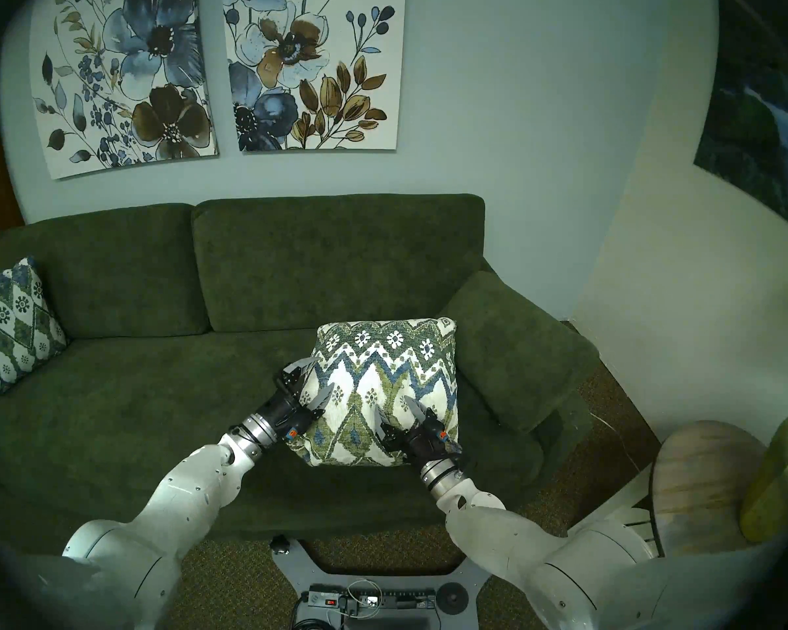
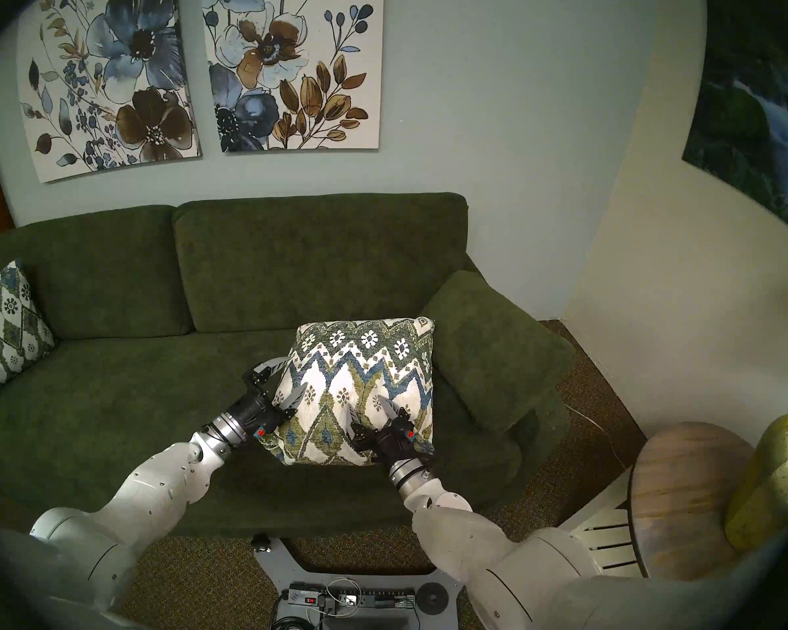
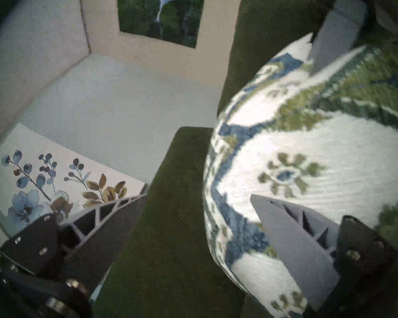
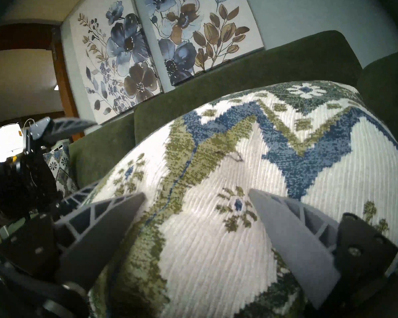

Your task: Fluff a cushion

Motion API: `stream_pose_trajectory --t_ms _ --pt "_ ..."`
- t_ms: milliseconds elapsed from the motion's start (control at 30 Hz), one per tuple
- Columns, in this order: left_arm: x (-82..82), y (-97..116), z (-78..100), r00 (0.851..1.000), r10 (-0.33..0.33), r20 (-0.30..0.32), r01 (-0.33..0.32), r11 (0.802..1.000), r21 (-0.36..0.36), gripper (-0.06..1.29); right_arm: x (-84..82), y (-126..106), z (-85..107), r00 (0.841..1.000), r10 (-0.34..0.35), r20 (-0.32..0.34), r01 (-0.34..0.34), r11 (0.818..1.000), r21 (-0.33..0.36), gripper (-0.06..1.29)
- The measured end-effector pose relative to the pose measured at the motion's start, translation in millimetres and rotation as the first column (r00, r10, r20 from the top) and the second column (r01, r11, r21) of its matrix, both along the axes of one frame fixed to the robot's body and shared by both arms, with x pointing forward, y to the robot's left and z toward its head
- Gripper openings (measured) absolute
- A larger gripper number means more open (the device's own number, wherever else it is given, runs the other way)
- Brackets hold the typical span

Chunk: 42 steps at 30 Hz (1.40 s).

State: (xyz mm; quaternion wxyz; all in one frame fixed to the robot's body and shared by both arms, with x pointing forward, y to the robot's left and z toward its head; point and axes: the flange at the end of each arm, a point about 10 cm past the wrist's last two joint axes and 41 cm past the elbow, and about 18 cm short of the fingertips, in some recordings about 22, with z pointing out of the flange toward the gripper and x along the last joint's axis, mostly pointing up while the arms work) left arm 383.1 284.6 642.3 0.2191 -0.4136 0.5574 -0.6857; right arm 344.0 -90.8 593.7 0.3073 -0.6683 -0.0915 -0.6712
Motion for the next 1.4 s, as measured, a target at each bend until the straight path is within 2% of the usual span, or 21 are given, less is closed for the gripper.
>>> stream_pose_trajectory --t_ms 133,467,667,867,1033,1167,1267,1400 --pt "-4.7 -4 -13.5 0.999 0.033 -0.043 -0.032 0.999 0.011 1.21 -6.9 7 2.2 0.999 0.026 0.04 -0.026 1.0 0.006 1.23" --pt "-8.3 -13 -28.7 0.991 0.096 -0.092 -0.097 0.995 -0.002 1.2 -13.4 20 8.2 0.994 0.07 0.085 -0.073 0.997 0.03 1.23" --pt "-13.0 -23 -37.5 0.985 0.132 -0.115 -0.136 0.991 -0.023 1.16 -7.4 23 17.5 0.988 0.087 0.124 -0.093 0.995 0.041 1.23" --pt "-15.7 -31 -42.6 0.978 0.169 -0.126 -0.176 0.983 -0.047 1.12 5.9 29 34.8 0.976 0.109 0.187 -0.121 0.991 0.054 1.23" --pt "-16.6 -38 -45.1 0.973 0.194 -0.128 -0.203 0.977 -0.065 1.12 21.5 37 55.9 0.957 0.13 0.258 -0.152 0.986 0.066 1.23" --pt "-21.8 -53 -50.9 0.972 0.187 -0.145 -0.199 0.977 -0.079 1.09 43.1 46 84.2 0.932 0.133 0.338 -0.17 0.982 0.083 1.23" --pt "-26.8 -67 -55.8 0.969 0.187 -0.158 -0.204 0.974 -0.096 1.09 64.1 51 113.3 0.904 0.121 0.411 -0.176 0.98 0.098 1.23" --pt "-33.0 -73 -60.7 0.965 0.201 -0.171 -0.221 0.969 -0.108 1.09 80.0 58 141.7 0.869 0.118 0.48 -0.192 0.976 0.108 1.23"
